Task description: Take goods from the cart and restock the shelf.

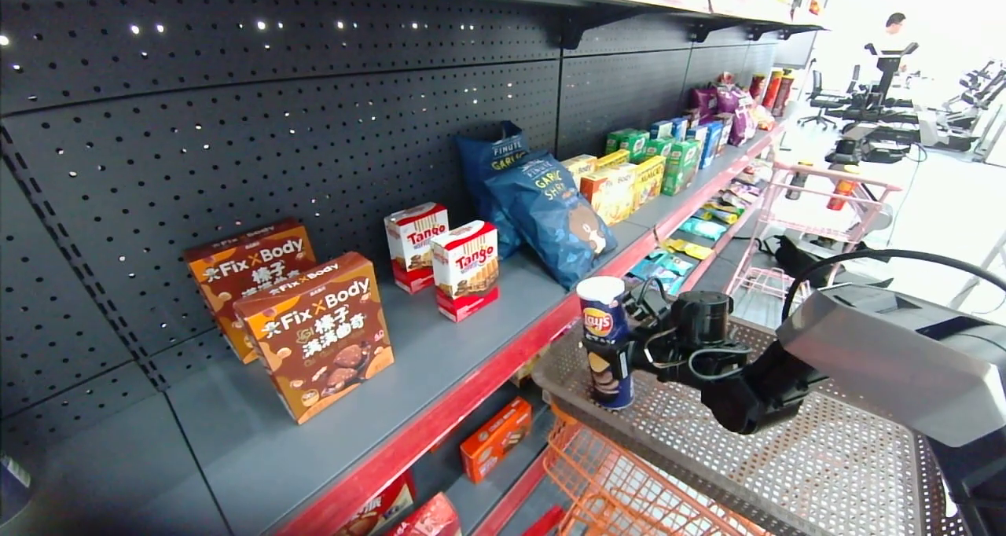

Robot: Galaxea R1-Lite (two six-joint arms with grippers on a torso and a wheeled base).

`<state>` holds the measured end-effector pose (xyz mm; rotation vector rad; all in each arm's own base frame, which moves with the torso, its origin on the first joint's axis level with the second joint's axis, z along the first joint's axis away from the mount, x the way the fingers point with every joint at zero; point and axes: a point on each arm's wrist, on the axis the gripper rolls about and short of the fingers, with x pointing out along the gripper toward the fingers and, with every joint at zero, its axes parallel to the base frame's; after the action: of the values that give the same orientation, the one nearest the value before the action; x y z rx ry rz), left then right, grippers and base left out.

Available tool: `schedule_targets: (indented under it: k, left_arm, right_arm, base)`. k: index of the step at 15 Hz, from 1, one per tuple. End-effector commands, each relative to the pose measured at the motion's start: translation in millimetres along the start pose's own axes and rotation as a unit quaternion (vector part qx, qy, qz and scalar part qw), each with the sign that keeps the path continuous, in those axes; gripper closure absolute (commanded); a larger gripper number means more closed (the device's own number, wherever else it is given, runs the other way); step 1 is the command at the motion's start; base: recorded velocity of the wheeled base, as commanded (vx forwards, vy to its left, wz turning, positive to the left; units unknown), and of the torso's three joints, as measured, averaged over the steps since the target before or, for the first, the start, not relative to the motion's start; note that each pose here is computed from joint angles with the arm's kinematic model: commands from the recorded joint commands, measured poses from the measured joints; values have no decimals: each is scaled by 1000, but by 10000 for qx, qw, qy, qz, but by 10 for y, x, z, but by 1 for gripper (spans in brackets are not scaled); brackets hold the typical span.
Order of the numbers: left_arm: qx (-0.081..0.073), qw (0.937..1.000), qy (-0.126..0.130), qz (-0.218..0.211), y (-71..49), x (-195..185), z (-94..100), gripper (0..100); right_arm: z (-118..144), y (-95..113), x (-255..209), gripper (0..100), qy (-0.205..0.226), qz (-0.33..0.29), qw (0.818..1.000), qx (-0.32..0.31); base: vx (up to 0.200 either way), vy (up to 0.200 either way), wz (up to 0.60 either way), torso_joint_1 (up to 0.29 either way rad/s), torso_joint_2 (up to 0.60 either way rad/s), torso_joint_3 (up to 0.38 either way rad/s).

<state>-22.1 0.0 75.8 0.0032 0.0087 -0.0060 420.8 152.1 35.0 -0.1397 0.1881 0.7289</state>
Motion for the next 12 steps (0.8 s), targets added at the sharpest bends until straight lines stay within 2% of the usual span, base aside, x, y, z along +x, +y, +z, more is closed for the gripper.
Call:
schedule_targets:
  k: [1,3,5,6,7,8,10,12]
  left_arm:
    - [-1,10000,10,-1,0,1,-1,0]
    - [-1,10000,10,-1,0,1,-1,0]
    - [-1,10000,10,-1,0,1,-1,0]
    - [-1,10000,2,-1,0,1,1,0]
    - [-1,10000,2,-1,0,1,1,0]
    - [-1,10000,2,-1,0,1,1,0]
    - [7,10000,2,-1,0,1,1,0]
    - [-1,10000,10,-1,0,1,-1,0]
  right_arm:
    - [308,-7,-289,100,-199,-131,9997,-57]
    - [599,56,-598,100,-322,-536,9980,-83]
    - [799,230,-935,100,-182,-868,9960,116]
    - [924,403,-1291,100,31,-1064,9938,314]
    - [1009,513,-1605,100,51,-1160,9920,504]
    - [1077,613,-1888,100,-105,-1164,9910,659]
    - [1084,732,-2466,100,-417,-1416,9867,677]
    - [932,851,-2976,100,-591,-1750,9805,677]
  base:
    - [0,0,0,0,0,0]
    - [0,0,0,0,0,0]
    - [0,0,0,0,0,0]
    - [0,0,0,0,0,0]
    - [0,0,0,0,0,0]
    - [0,0,0,0,0,0]
    - [0,0,0,0,0,0]
    - [0,0,0,0,0,0]
